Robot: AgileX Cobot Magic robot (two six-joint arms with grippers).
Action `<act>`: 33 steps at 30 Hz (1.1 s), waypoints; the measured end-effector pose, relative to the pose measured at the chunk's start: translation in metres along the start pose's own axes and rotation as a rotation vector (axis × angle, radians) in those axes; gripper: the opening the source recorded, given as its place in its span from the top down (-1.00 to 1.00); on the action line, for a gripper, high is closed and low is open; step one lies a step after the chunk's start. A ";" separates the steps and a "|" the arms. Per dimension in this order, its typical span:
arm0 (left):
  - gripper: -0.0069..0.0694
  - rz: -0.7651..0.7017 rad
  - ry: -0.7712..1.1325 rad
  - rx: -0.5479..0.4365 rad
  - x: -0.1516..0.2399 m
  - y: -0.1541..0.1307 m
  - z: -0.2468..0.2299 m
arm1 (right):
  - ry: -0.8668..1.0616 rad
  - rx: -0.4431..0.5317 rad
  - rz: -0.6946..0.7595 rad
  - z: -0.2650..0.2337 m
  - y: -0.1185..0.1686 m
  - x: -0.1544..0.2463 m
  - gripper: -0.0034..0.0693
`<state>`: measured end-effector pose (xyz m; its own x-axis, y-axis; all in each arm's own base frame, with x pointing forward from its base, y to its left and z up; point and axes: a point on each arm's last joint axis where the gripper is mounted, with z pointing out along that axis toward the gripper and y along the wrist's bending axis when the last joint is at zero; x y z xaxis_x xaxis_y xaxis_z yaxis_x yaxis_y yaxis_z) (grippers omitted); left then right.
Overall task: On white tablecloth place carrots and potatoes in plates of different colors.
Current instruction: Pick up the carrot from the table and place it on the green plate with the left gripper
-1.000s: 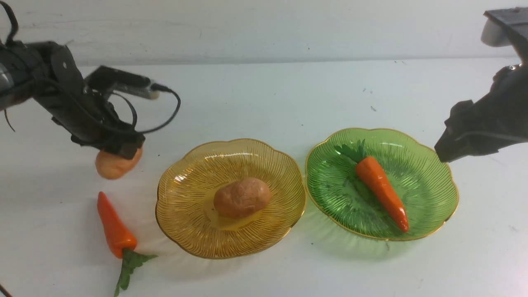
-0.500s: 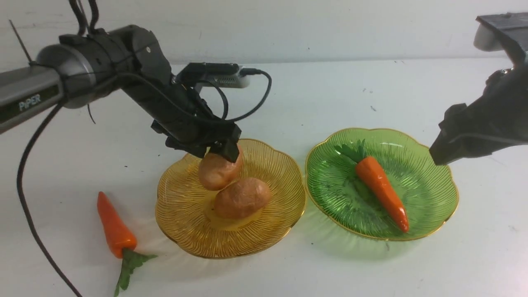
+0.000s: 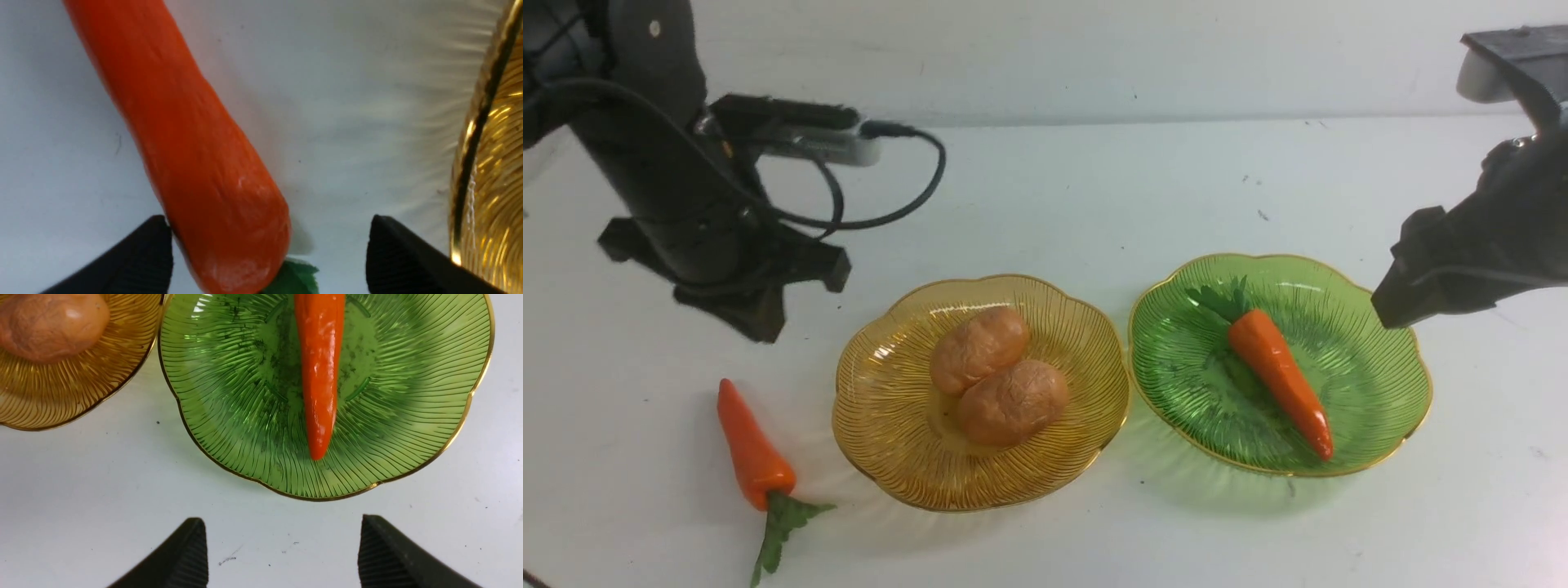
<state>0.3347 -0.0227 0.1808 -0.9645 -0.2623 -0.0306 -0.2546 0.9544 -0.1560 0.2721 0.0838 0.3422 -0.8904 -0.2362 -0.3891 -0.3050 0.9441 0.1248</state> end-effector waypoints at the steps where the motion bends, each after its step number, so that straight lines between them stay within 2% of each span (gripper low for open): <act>1: -0.75 0.001 0.001 -0.002 0.000 0.000 0.001 | 0.000 0.000 0.000 0.000 0.000 0.000 -0.34; 4: -0.74 0.003 0.019 -0.014 -0.001 0.002 0.008 | 0.000 -0.001 0.000 0.000 0.000 0.000 -0.34; 7: -0.63 0.002 0.054 -0.030 -0.002 0.003 0.020 | 0.000 -0.002 0.001 0.000 0.000 0.000 -0.34; 8: -0.55 0.002 0.068 -0.034 -0.002 0.004 0.024 | 0.000 -0.002 0.001 0.000 0.000 0.000 -0.34; 12: 0.00 0.072 0.167 -0.058 0.001 0.008 0.019 | 0.000 -0.008 0.003 0.000 0.001 0.000 -0.34; 14: 0.17 0.092 0.160 -0.082 -0.004 0.012 0.005 | -0.001 -0.014 0.006 0.000 0.001 0.000 -0.34; 17: 0.19 0.117 0.084 -0.096 -0.009 0.010 -0.036 | -0.001 -0.016 0.007 0.000 0.001 0.000 -0.34; 19: 0.20 0.136 -0.008 -0.055 -0.009 -0.002 -0.069 | -0.001 -0.016 0.007 0.000 0.001 0.000 -0.34; 21: 0.20 0.175 -0.109 0.012 -0.008 -0.024 -0.102 | -0.001 -0.019 0.002 0.000 0.002 0.000 -0.34; 24: 0.21 0.318 -0.177 0.135 0.010 -0.082 -0.133 | -0.004 -0.022 -0.047 -0.001 0.002 0.000 -0.22; 26: 0.21 0.442 -0.169 0.188 0.023 -0.126 -0.133 | -0.026 -0.020 -0.062 -0.008 0.003 0.002 -0.01; 31: 0.21 0.657 -0.193 0.267 0.044 -0.225 -0.096 | -0.193 -0.014 -0.076 -0.065 0.011 0.024 0.73; 33: 0.21 0.707 -0.220 0.297 0.049 -0.261 -0.070 | -0.276 -0.014 -0.072 -0.091 0.015 0.040 0.88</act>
<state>0.3489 -0.2743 0.2895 -0.8464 0.3395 -0.4104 0.4720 0.8351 -0.2825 0.2012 0.0671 0.4118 -0.7411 -0.2288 -0.6312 -0.3700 0.9237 0.0996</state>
